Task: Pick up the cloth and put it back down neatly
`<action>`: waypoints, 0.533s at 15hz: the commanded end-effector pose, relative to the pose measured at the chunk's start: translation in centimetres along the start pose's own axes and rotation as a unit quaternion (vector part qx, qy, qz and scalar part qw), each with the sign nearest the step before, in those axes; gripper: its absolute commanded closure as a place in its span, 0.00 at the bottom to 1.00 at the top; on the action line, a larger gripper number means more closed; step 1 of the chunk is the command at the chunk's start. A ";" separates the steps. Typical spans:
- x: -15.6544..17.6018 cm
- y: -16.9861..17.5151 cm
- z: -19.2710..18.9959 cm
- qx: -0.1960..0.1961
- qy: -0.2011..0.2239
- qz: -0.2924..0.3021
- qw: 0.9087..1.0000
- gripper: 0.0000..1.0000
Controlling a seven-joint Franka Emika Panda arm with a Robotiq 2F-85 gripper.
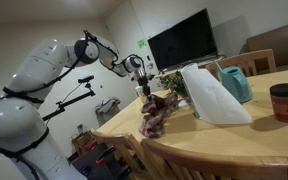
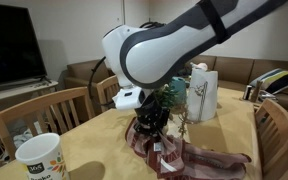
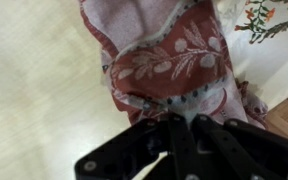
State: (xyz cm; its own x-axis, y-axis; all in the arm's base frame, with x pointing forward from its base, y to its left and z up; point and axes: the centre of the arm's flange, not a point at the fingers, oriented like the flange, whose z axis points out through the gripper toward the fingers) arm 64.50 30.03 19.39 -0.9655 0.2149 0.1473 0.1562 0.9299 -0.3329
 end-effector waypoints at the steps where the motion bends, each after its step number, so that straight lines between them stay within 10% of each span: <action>1: -1.4 2.5 -1.4 -0.054 -0.012 -0.037 0.998 0.98; 8: -4.7 3.7 -2.6 -0.169 -0.090 0.006 0.982 0.98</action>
State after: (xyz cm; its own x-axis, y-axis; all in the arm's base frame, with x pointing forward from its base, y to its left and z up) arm 67.96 33.33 19.90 -0.9860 0.1635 0.0339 0.1595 0.9823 -0.0981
